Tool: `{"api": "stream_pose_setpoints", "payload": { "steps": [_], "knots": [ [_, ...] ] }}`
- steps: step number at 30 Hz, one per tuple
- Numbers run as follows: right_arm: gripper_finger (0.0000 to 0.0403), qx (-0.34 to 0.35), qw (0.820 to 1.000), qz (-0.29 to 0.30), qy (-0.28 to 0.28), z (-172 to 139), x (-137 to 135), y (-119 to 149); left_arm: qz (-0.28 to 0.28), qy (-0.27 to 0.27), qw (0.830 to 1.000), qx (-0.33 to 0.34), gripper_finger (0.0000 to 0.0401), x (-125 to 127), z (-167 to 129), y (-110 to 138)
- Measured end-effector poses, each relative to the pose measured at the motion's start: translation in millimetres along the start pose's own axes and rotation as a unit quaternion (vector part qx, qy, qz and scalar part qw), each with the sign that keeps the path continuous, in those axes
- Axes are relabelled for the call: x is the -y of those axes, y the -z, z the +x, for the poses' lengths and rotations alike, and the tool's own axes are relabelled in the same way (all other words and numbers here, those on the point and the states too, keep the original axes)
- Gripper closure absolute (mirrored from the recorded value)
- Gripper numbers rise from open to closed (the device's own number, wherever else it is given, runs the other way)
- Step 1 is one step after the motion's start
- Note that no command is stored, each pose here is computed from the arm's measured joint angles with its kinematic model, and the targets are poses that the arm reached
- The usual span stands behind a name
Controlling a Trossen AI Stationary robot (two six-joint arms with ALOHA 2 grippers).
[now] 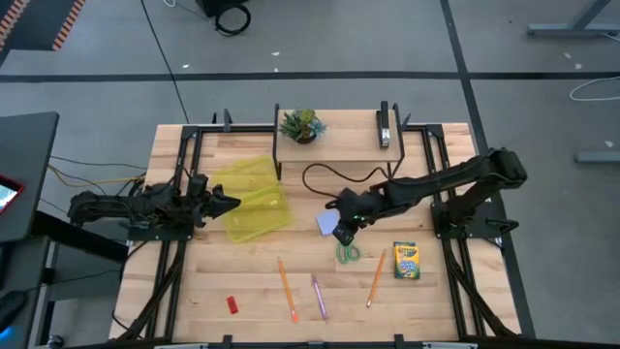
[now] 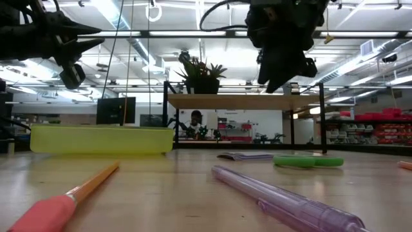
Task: Pack school essentials
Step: Put the green scissors into the yellow supply box
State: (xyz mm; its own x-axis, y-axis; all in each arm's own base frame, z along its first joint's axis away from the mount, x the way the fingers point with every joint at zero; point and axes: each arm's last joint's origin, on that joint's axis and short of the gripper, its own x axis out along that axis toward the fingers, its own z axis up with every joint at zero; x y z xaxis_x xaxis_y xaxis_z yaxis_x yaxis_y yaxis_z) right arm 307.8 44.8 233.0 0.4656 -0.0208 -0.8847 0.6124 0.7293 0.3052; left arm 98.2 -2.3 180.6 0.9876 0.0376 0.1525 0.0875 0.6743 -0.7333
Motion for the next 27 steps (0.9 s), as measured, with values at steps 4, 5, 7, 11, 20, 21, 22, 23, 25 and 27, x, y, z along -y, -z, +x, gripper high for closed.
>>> {"api": "stream_pose_setpoints", "payload": {
  "steps": [4,5,7,11,20,21,22,23,25,27],
  "knots": [
    [0.0213,-0.04,0.997,0.052,0.034,16.1,-1.5,-2.2,-0.006,-0.004,1.0,0.005,0.0297,-0.2,0.0,-0.3],
    [0.021,-0.048,0.996,0.057,0.04,21.7,-1.9,-2.1,-0.011,-0.006,1.0,0.008,0.0292,-0.1,0.0,-0.7],
    [0.0208,-0.057,0.995,0.061,0.05,31.0,-2.4,-1.2,-0.015,-0.009,1.0,0.009,0.0283,1.5,-0.1,-2.4],
    [0.0213,-0.061,0.994,0.071,0.055,38.4,-5.6,-1.0,0.032,-0.004,0.999,0.015,0.0272,16.0,-1.9,-16.1],
    [0.0222,-0.031,0.981,0.177,0.076,40.0,-4.7,-2.6,0.196,-0.017,0.98,0.022,0.027,36.2,-7.5,-36.6],
    [0.0222,-0.03,0.978,0.193,0.076,40.0,-4.6,-2.8,0.206,-0.014,0.978,0.026,0.027,38.3,-8.1,-38.6],
    [0.0222,-0.028,0.975,0.207,0.076,40.0,-4.6,-2.9,0.209,-0.012,0.977,0.029,0.027,40.0,-8.5,-40.2],
    [0.0222,-0.028,0.973,0.217,0.076,40.0,-4.6,-2.9,0.214,-0.011,0.976,0.031,0.027,40.8,-8.7,-40.9],
    [0.0222,-0.029,0.969,0.235,0.076,40.0,-4.7,-2.7,0.216,-0.012,0.976,0.029,0.027,40.3,-8.6,-40.5],
    [0.0222,-0.037,0.963,0.258,0.072,40.0,-5.0,-2.3,0.207,-0.012,0.978,0.03,0.0272,40.5,-8.6,-40.7]
  ]
}}
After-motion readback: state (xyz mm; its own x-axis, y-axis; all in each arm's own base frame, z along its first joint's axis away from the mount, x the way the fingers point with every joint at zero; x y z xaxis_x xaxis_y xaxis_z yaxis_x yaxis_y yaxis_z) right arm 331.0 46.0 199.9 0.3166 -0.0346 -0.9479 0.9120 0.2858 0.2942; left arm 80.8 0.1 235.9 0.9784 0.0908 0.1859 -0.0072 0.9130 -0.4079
